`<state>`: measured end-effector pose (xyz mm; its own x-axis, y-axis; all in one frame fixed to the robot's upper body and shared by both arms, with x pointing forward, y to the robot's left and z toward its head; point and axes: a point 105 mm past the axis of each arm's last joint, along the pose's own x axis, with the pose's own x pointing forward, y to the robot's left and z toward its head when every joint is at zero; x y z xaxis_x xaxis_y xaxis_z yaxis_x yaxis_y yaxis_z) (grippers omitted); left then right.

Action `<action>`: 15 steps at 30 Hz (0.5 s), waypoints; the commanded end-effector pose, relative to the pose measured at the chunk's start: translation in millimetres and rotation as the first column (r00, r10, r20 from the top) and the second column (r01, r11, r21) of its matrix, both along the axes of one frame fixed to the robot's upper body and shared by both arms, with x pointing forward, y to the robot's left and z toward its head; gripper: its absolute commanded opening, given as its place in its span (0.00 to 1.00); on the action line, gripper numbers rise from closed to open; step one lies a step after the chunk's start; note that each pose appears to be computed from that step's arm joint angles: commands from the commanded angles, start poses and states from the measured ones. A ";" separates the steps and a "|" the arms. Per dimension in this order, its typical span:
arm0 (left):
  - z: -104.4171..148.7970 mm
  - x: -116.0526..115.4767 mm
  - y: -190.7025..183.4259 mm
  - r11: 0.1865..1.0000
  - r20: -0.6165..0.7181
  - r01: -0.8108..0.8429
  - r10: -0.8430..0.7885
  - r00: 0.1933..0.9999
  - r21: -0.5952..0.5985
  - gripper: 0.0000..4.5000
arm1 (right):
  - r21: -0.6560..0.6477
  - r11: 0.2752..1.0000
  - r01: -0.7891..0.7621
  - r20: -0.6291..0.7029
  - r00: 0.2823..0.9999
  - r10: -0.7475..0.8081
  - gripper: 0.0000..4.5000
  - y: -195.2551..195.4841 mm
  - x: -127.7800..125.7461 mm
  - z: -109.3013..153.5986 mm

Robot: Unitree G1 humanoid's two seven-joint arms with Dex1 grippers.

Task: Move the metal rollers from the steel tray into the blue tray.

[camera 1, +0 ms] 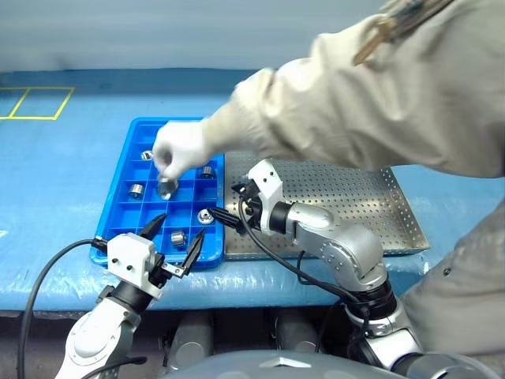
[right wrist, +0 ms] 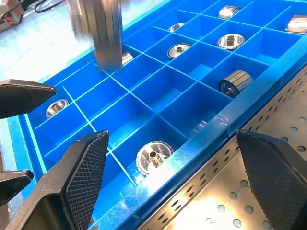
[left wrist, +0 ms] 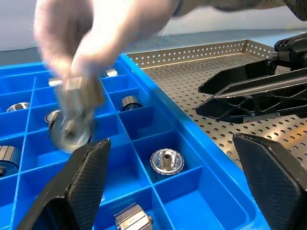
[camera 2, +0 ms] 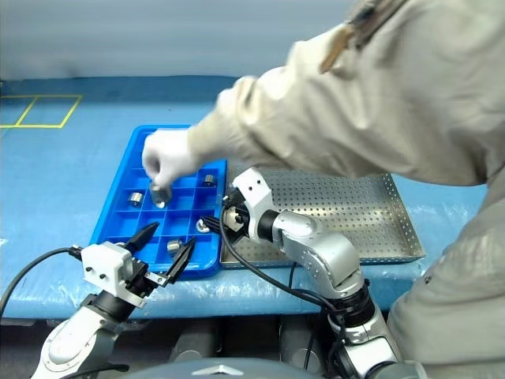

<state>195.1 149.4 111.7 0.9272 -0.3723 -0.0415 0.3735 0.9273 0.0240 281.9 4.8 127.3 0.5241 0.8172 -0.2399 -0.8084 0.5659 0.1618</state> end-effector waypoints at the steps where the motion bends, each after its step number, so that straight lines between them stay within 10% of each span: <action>1: 5.9 -0.5 0.9 1.000 0.029 0.000 0.000 1.000 0.001 1.00 | 0.031 0.999 -0.017 0.036 0.999 0.016 0.99 3.7 -1.6 12.1; 15: 3.8 -1.5 2.3 1.000 0.027 -0.005 0.005 1.000 0.001 1.00 | 0.028 0.999 -0.018 0.037 0.999 0.017 0.99 4.8 -2.5 11.9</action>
